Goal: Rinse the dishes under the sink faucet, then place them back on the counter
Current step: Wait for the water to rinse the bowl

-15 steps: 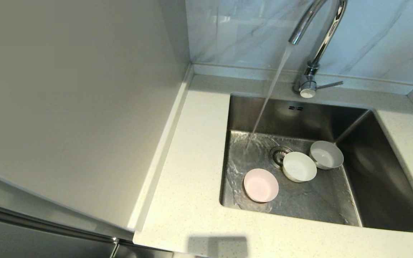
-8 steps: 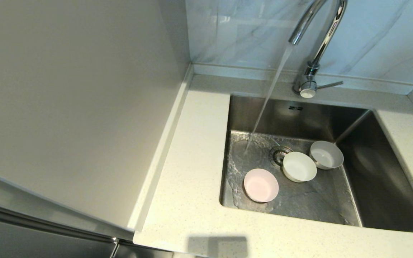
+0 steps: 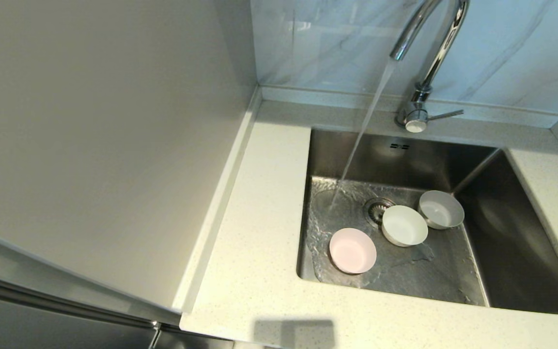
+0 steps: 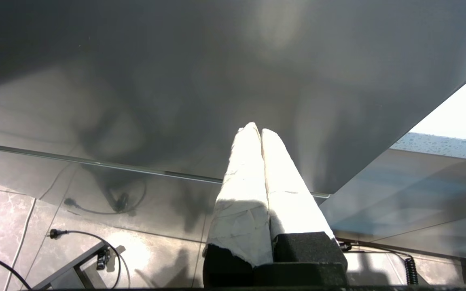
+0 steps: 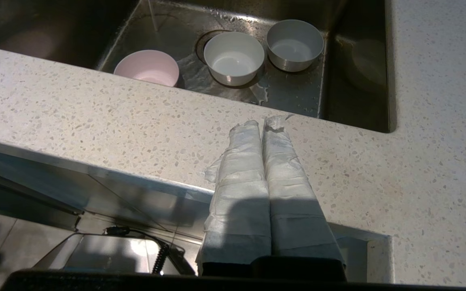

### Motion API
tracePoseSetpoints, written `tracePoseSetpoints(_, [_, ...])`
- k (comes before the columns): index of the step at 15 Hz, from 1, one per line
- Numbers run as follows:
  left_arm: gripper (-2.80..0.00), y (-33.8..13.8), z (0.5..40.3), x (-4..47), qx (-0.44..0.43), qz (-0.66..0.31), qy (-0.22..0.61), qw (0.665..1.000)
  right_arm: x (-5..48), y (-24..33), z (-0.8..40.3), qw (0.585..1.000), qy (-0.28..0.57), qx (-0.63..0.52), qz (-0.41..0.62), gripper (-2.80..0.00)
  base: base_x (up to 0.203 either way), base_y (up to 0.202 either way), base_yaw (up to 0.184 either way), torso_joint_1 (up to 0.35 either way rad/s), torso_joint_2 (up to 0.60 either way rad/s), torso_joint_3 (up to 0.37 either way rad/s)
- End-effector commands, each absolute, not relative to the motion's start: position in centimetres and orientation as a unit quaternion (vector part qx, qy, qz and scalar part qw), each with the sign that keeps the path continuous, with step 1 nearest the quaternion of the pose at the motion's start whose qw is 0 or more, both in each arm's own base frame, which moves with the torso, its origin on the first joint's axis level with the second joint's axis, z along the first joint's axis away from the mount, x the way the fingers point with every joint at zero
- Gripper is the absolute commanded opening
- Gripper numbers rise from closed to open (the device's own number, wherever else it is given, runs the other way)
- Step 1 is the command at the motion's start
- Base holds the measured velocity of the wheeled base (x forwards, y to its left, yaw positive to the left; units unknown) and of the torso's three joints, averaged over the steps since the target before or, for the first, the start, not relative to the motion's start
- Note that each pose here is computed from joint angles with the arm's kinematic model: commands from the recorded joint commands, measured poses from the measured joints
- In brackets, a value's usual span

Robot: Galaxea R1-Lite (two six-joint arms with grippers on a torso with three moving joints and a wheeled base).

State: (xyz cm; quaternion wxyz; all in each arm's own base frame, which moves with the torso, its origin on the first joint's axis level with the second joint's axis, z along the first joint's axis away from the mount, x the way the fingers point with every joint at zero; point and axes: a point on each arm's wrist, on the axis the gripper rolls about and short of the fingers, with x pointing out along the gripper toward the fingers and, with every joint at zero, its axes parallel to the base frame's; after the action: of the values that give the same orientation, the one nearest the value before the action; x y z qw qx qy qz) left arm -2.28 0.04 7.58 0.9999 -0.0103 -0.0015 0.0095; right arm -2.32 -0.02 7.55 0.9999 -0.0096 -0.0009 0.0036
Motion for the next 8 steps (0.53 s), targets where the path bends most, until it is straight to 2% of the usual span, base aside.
tracePoseSetpoints(1, [-2.8,0.04,7.57,-2.3,-0.011,0.01,-0.003,1.0,-2.29,-0.02,7.54,1.0,0.001,-0.01,0.004,-2.8,0.0,0.0,0.0,0.0,0.0,0.0])
tracePoseSetpoints(8, [-2.8,0.04,7.57,-2.3,-0.011,0.009,-0.003,1.0,-2.29,-0.02,7.54,1.0,0.001,-0.01,0.004,-2.8,0.0,0.0,0.0,0.0,0.0,0.0])
